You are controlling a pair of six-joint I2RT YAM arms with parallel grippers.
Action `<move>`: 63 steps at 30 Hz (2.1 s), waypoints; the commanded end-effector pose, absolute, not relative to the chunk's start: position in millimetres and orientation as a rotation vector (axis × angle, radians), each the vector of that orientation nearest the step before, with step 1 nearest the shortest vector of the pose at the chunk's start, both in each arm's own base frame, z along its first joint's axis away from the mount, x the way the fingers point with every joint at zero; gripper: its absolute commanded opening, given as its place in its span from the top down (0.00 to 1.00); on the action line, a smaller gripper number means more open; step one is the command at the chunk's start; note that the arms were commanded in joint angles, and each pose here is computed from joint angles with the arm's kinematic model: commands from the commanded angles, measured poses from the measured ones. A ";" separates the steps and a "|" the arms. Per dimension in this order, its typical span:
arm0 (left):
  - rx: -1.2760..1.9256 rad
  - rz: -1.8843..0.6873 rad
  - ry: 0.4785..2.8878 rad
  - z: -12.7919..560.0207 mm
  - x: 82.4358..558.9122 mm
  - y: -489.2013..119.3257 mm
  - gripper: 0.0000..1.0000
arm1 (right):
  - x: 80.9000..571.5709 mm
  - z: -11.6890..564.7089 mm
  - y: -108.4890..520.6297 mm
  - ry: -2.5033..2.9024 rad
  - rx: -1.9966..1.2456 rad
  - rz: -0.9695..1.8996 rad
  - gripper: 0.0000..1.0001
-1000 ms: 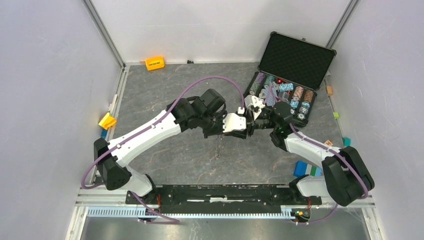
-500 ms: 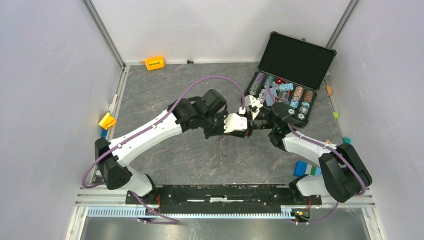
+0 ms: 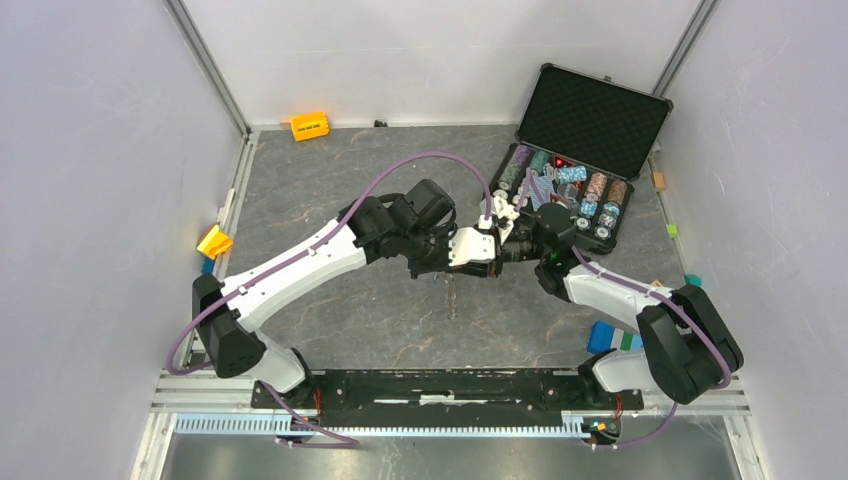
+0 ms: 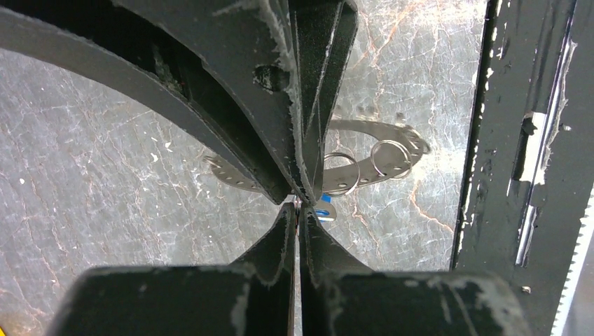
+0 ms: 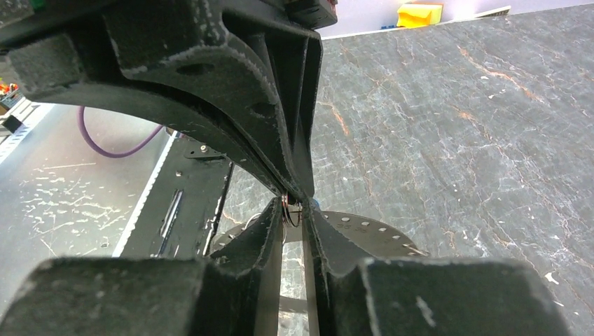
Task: Put the keys on the keyring
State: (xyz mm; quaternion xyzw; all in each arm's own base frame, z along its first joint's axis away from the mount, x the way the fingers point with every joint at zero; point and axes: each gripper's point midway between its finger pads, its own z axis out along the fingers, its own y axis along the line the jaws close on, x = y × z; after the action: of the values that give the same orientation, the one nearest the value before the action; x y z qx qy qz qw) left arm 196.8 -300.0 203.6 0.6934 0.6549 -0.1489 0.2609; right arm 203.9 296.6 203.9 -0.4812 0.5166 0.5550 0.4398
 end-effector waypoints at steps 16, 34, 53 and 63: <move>1.855 -0.493 1.750 212.0 189.7 -312.0 0.98 | 205.5 217.6 298.9 1.224 -1.222 1.339 1.00; 1.725 -0.602 1.566 237.4 208.4 -282.2 0.44 | 197.6 239.5 288.7 1.134 -1.253 1.321 1.00; 1.845 -0.849 1.316 220.8 186.8 -311.9 0.70 | 181.0 242.8 286.3 1.075 -1.313 1.393 1.00; 1.875 -0.845 1.324 210.7 186.1 -309.7 0.95 | 180.3 241.5 285.6 1.069 -1.317 1.389 1.00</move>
State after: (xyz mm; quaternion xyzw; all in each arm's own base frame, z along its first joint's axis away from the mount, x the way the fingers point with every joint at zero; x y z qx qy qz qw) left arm 185.9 -304.6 207.6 0.7052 0.5398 -0.3222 0.3280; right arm 182.7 286.4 226.9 -0.5174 0.4652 0.5718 0.4347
